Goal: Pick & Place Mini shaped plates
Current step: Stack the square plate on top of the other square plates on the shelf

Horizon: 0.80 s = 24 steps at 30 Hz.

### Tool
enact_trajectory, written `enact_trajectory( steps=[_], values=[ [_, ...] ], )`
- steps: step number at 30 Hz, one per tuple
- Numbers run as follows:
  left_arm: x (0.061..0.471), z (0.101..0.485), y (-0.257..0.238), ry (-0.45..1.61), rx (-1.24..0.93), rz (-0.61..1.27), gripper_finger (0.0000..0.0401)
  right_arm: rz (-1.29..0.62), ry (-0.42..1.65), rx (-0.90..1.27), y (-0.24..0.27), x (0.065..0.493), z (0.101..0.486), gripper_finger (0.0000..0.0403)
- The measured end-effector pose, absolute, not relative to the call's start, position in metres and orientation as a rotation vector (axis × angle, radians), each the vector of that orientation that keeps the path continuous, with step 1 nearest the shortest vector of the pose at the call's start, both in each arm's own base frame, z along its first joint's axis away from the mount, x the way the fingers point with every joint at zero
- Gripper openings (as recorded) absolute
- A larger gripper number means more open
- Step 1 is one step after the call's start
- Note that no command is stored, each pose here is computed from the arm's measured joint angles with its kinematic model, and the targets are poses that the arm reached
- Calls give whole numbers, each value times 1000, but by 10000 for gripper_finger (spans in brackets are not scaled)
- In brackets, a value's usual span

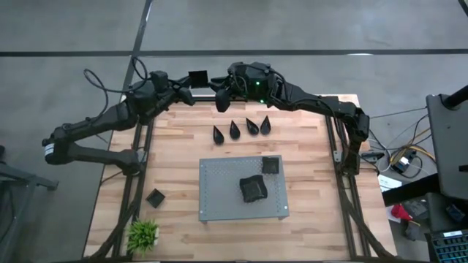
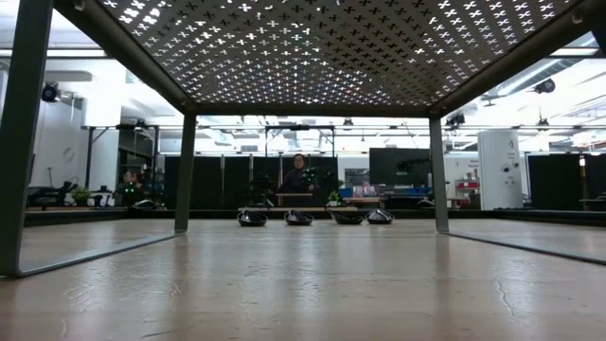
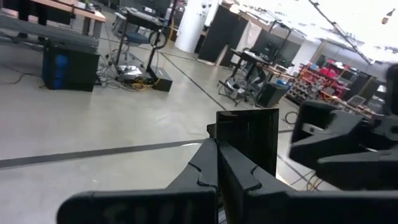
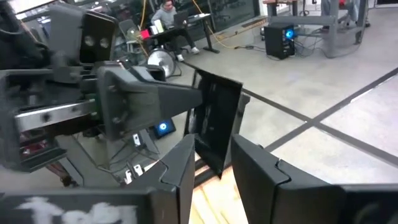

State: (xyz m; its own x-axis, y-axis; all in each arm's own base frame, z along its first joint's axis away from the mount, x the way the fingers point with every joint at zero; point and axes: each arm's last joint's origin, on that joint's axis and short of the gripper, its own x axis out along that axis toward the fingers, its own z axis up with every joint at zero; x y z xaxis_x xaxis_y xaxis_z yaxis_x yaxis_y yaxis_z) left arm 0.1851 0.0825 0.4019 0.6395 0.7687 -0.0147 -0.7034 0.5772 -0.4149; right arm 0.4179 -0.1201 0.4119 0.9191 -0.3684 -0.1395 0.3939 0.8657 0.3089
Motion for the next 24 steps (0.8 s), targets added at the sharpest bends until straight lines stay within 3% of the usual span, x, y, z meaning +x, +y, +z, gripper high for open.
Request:
enact_trajectory(
  steps=[24],
  values=[
    [189, 405, 74, -186, -388, 828, 0, -399, 84, 341, -120, 419, 410, 50]
  ],
)
